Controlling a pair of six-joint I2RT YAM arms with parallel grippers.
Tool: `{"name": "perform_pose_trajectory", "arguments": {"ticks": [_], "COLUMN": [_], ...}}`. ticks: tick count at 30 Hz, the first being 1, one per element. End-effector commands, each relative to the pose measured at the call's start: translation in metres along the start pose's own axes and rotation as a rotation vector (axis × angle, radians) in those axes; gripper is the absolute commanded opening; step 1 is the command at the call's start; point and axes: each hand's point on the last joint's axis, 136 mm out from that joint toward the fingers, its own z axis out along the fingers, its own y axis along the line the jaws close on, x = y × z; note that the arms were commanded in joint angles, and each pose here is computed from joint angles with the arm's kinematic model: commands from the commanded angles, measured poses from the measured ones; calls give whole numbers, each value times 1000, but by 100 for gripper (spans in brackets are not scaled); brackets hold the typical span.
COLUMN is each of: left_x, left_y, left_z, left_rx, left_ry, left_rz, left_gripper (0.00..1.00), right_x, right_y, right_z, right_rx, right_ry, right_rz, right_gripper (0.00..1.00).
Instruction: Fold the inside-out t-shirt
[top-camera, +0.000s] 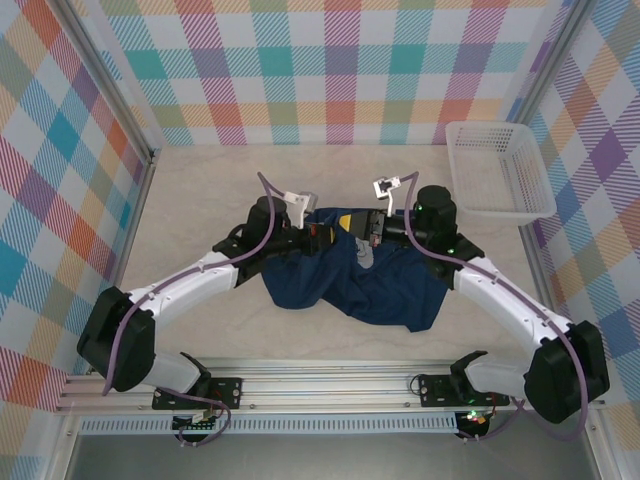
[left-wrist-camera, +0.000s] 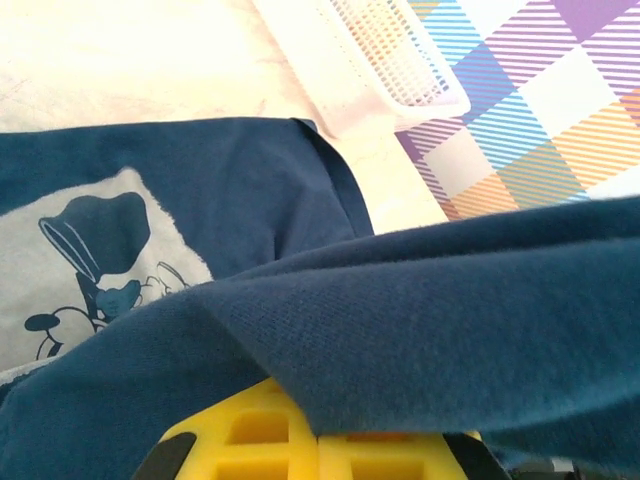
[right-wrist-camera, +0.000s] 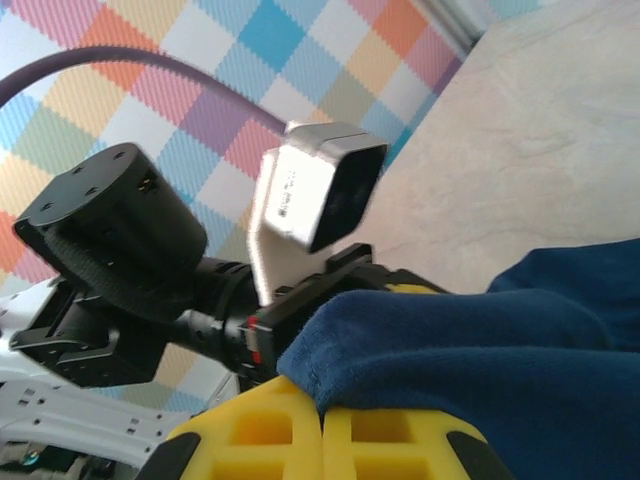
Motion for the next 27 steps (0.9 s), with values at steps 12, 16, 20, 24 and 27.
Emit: {"name": "perform_pose_trajectory", "arguments": {"ticks": [12, 16, 20, 24, 27], "left_x": [5, 11, 11, 19, 22], "left_y": [-77, -68, -46, -17, 0], "left_z": [-86, -89, -83, -69, -61], "left_rx": [356, 326, 251, 134, 59], "left_ry": [-32, -51, -80, -46, -34], "left_rz": [113, 144, 134, 129, 125], "left_gripper": [0, 0, 0, 0, 0], "right_x": [-13, -16, -24, -35, -39], "right_y": [-27, -18, -4, 11, 20], "right_z": [-22, -28, -42, -57, -62], "right_rx": [260, 225, 176, 116, 70], "right_ry": [36, 80, 90, 55, 42], "right_rz": [-47, -49, -51, -41, -28], "right_gripper": [0, 0, 0, 0, 0]}}
